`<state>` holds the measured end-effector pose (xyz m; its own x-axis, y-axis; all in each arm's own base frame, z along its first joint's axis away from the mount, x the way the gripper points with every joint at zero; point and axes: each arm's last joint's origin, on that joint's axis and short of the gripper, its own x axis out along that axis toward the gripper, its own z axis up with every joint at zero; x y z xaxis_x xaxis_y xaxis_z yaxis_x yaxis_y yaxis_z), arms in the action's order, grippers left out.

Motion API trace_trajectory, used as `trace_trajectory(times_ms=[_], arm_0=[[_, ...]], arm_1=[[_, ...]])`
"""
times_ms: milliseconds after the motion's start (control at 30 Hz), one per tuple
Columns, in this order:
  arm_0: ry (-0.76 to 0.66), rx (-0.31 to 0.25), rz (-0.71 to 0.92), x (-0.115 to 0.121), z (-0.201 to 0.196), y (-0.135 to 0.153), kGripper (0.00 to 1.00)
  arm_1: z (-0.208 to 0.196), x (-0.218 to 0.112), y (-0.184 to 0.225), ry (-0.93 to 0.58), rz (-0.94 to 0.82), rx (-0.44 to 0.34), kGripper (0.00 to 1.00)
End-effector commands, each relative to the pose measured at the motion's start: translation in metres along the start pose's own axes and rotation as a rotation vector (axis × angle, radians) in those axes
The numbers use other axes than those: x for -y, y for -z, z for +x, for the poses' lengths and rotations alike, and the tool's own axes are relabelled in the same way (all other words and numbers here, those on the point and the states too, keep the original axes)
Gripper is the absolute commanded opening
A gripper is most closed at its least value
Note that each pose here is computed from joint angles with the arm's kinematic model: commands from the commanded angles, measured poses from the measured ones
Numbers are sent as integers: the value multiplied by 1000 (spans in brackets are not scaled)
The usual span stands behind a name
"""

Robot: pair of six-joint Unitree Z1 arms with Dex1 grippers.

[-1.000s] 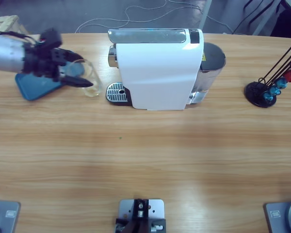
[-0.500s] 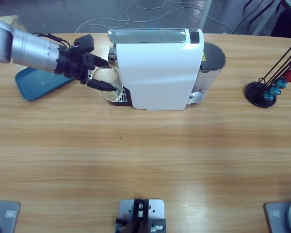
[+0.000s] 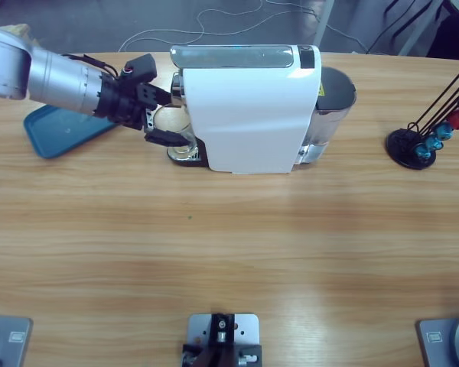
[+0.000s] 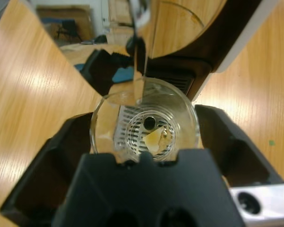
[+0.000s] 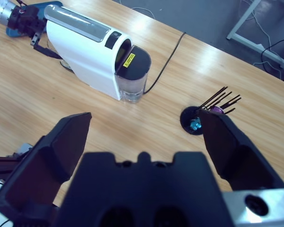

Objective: Pour coffee

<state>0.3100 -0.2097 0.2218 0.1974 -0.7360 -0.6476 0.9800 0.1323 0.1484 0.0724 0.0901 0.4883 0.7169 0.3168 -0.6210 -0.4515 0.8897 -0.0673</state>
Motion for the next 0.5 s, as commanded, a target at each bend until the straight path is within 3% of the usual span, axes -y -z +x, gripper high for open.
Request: trace_trajectory(times_ms=[33,100,233,300,333,400,433,500], arm_0=[[52,120,-56,19,-43,3,982],[13,127,-53,31,-66,3,982],[-104,92,-82,52,-98,4,982],[-161,75,-95,63,-110,5,982],[-192,59,-110,66,-115,6,982],[-256,34,-149,74,-125,6,982],[-280,36,-166,80,-132,4,982],[-332,56,-244,97,-148,-2,982]], arm_1=[[28,-22,-13,-32,-11,-48,1000],[33,-25,-23,-43,17,-49,992],[61,-30,-52,-21,78,-84,789],[78,-31,-68,-7,112,-100,786],[88,-31,-77,-8,132,-109,677],[114,-27,-92,-15,178,-139,191],[127,-24,-100,-22,202,-151,21],[147,-16,-116,-39,237,-158,0]])
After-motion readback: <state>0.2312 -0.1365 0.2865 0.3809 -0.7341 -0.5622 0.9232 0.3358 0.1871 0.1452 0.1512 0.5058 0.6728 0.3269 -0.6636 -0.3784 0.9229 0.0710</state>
